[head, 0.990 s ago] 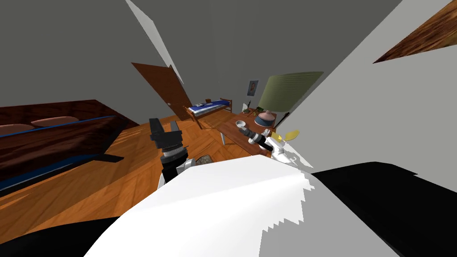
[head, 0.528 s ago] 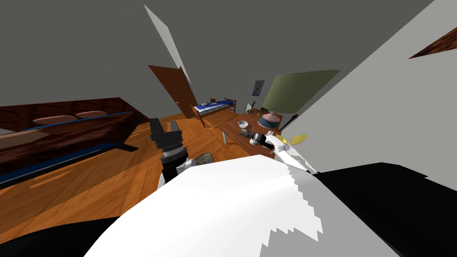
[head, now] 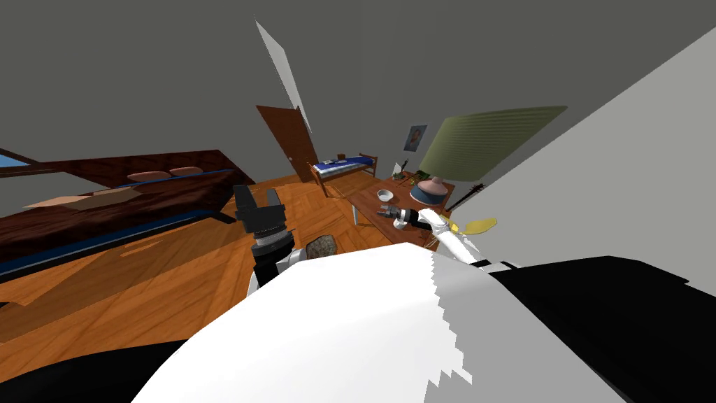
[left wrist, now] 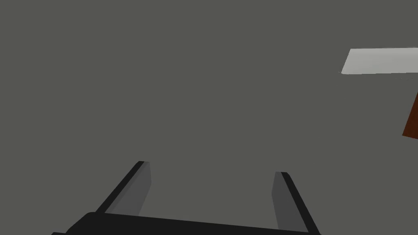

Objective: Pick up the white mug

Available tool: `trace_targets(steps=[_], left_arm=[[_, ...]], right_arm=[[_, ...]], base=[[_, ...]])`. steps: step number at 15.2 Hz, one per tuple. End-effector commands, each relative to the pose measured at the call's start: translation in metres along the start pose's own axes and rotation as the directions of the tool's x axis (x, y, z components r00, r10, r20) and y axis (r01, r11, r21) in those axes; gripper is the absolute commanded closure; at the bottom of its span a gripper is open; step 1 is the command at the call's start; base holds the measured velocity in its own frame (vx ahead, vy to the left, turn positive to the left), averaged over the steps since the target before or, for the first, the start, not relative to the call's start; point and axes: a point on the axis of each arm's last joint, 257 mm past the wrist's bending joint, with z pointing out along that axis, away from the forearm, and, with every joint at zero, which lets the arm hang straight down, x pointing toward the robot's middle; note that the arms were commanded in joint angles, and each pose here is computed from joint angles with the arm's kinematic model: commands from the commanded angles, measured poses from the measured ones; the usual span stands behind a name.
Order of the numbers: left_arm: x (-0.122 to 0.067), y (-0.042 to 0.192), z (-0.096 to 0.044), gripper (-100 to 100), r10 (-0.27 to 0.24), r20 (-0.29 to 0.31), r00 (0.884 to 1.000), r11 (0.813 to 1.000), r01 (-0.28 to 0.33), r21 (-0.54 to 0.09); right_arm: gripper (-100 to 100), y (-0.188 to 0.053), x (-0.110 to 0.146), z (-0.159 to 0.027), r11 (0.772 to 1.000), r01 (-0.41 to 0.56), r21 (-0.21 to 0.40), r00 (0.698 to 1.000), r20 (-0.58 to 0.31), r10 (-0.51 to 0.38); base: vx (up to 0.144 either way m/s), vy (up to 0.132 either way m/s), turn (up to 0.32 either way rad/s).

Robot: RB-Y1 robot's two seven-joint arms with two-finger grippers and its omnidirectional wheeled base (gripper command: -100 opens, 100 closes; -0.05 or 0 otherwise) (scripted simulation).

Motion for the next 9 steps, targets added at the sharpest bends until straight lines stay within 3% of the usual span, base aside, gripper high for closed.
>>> trace_targets(steps=[1,2,4,5,7,8,9], left_arm=[[0.000,0.000,0.000,0,0.000,0.000,1.000,1.000,0.000,0.000],[0.000,0.000,0.000,0,0.000,0.000,1.000,1.000,0.000,0.000],[0.000,0.000,0.000,0,0.000,0.000,1.000,1.000,0.000,0.000],[0.000,0.000,0.000,0,0.000,0.000,1.000,1.000,0.000,0.000],[0.000,0.000,0.000,0,0.000,0.000,1.000,1.000,0.000,0.000],[0.000,0.000,0.000,0,0.000,0.000,1.000,1.000,0.000,0.000],[0.000,0.000,0.000,0,0.000,0.000,1.000,1.000,0.000,0.000]], right_arm=[[-100,-0.002,0.009,-0.001,1.000,0.014,0.007,1.000,-0.027,-0.013],[-100,-0.016,0.023,-0.010,0.999,0.019,0.025,0.996,-0.093,-0.017],[-100,-0.019,0.029,-0.011,0.999,0.038,0.031,0.993,-0.116,-0.034],[-100,-0.033,0.041,-0.022,0.998,0.037,0.050,0.984,-0.175,-0.028],[-100,-0.036,0.048,-0.024,0.997,0.060,0.056,0.978,-0.204,-0.048],[-100,-0.050,0.060,-0.037,0.995,0.058,0.076,0.965,-0.261,-0.037],[-100,-0.052,0.064,-0.038,0.994,0.073,0.079,0.959,-0.279,-0.048]], base=[[-0.018,-0.024,-0.025],[-0.034,-0.021,0.158],[-0.041,-0.030,0.162],[-0.041,-0.042,0.207],[-0.047,-0.051,0.158],[-0.050,-0.042,0.210],[-0.051,-0.047,0.225]])
